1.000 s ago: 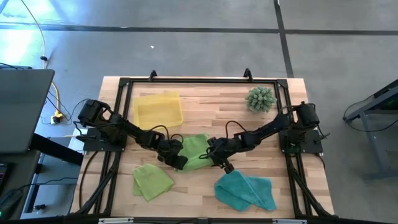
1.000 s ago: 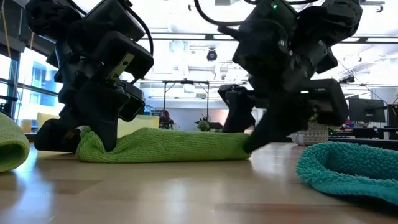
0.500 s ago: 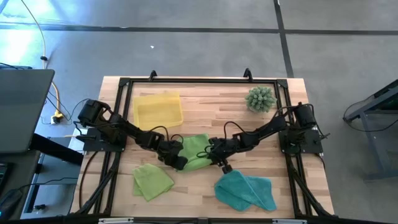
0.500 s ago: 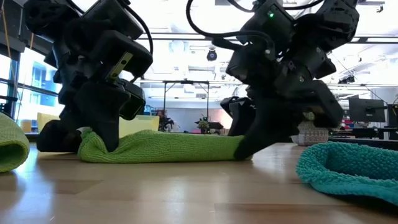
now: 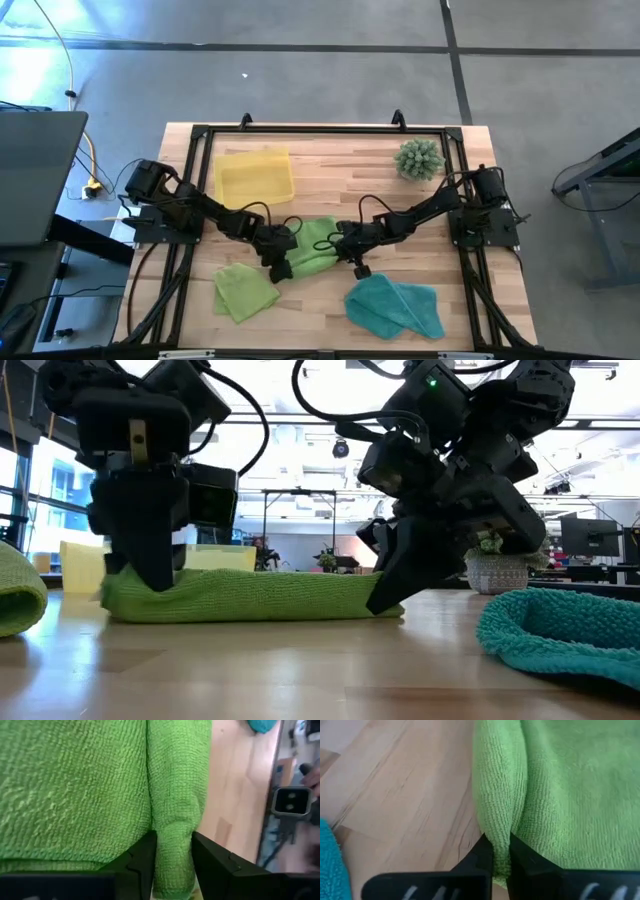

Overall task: Roll microfiber towels into tight, uniform cylinder then place into a basket
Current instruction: Roll the green microfiber towel

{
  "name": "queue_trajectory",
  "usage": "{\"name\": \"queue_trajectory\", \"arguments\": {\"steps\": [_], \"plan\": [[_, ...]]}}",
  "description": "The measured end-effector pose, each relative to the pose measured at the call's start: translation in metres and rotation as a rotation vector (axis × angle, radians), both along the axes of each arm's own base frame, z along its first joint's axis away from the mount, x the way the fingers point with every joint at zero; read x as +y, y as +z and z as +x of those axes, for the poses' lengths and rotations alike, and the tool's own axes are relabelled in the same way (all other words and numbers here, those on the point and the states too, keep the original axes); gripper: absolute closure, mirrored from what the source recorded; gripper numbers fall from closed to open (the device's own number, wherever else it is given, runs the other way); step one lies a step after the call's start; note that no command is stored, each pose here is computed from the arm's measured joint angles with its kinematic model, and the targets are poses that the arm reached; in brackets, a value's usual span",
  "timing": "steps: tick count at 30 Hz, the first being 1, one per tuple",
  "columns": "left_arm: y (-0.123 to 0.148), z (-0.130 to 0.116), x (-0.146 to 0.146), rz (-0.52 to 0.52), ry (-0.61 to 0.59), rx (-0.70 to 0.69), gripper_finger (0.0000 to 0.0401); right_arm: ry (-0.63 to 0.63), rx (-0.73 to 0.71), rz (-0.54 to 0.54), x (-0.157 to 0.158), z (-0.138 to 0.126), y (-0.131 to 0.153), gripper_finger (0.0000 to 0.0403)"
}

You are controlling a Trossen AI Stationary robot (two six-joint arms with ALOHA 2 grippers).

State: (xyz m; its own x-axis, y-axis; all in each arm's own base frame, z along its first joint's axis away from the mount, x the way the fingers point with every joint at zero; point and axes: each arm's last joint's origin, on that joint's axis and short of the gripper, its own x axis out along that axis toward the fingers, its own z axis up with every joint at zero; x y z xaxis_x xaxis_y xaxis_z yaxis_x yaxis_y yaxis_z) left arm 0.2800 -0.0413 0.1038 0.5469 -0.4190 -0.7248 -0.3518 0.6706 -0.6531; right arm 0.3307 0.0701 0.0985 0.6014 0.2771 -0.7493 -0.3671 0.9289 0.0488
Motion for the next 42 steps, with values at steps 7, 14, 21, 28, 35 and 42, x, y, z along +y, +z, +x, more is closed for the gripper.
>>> {"name": "queue_trajectory", "arguments": {"steps": [7, 14, 21, 28, 35, 42], "plan": [[0.017, -0.019, 0.016, 0.160, -0.060, 0.053, 0.0287, -0.019, 0.014, 0.027, 0.000, -0.001, -0.001, 0.0398], [0.045, -0.037, 0.017, 0.284, -0.062, 0.039, 0.0266, -0.033, 0.021, 0.040, 0.000, -0.001, -0.001, 0.0398], [0.071, -0.034, -0.014, 0.453, -0.153, -0.245, 0.0245, -0.057, 0.030, 0.067, -0.004, 0.000, -0.001, 0.0398], [0.066, -0.034, -0.035, 0.665, -0.159, -0.282, 0.0227, -0.093, 0.038, 0.088, -0.008, 0.001, -0.001, 0.0398], [0.045, -0.034, -0.051, 0.701, -0.251, -0.228, 0.0197, -0.125, 0.020, 0.099, -0.012, 0.003, 0.000, 0.0398], [0.016, -0.033, -0.057, 0.973, -0.298, -0.144, 0.0188, -0.143, 0.013, 0.110, -0.012, 0.004, 0.000, 0.0398]]}}
